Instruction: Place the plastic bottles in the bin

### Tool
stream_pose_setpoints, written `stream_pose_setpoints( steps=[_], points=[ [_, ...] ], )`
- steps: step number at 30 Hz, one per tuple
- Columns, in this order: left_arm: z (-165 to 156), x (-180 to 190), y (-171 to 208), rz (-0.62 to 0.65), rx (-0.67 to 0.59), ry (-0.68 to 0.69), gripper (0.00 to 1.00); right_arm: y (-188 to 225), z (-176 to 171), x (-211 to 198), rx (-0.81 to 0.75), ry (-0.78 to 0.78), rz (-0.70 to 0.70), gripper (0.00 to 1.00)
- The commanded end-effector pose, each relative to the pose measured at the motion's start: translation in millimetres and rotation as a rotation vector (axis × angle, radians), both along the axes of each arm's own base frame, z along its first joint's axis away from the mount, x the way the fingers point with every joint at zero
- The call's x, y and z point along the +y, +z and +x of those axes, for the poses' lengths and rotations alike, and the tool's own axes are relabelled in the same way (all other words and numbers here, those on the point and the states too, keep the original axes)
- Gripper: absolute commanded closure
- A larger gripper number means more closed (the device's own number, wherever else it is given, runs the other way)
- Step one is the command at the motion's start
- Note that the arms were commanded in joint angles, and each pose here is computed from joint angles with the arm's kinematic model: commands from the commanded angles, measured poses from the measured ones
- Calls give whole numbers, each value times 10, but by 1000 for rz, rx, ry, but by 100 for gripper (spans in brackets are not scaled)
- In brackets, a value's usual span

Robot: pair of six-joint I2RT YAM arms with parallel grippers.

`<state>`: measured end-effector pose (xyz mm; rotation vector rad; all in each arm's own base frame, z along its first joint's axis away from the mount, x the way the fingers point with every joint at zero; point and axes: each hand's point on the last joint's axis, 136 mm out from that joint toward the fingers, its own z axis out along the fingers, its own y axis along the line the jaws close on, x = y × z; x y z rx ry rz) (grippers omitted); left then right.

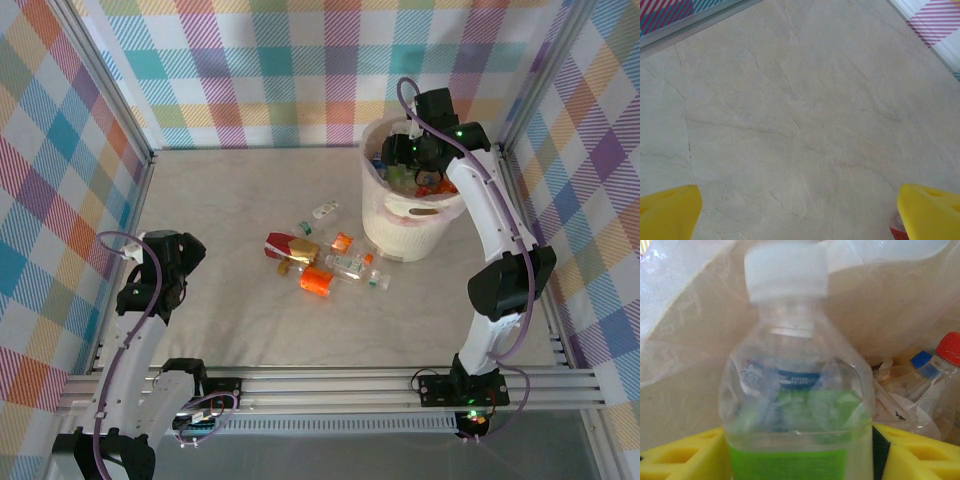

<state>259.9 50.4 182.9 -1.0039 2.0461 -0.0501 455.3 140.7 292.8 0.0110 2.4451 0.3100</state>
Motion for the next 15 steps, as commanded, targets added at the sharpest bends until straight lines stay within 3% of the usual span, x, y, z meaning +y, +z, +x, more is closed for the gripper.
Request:
stream_pose_setpoints(
  steps=[1, 15],
  points=[
    [25, 27, 31, -6, -21, 14, 0, 67, -3, -10, -5, 3, 4, 31],
    [22, 25, 34, -8, -24, 14, 0, 525, -255, -142, -121, -5, -3, 25]
  ],
)
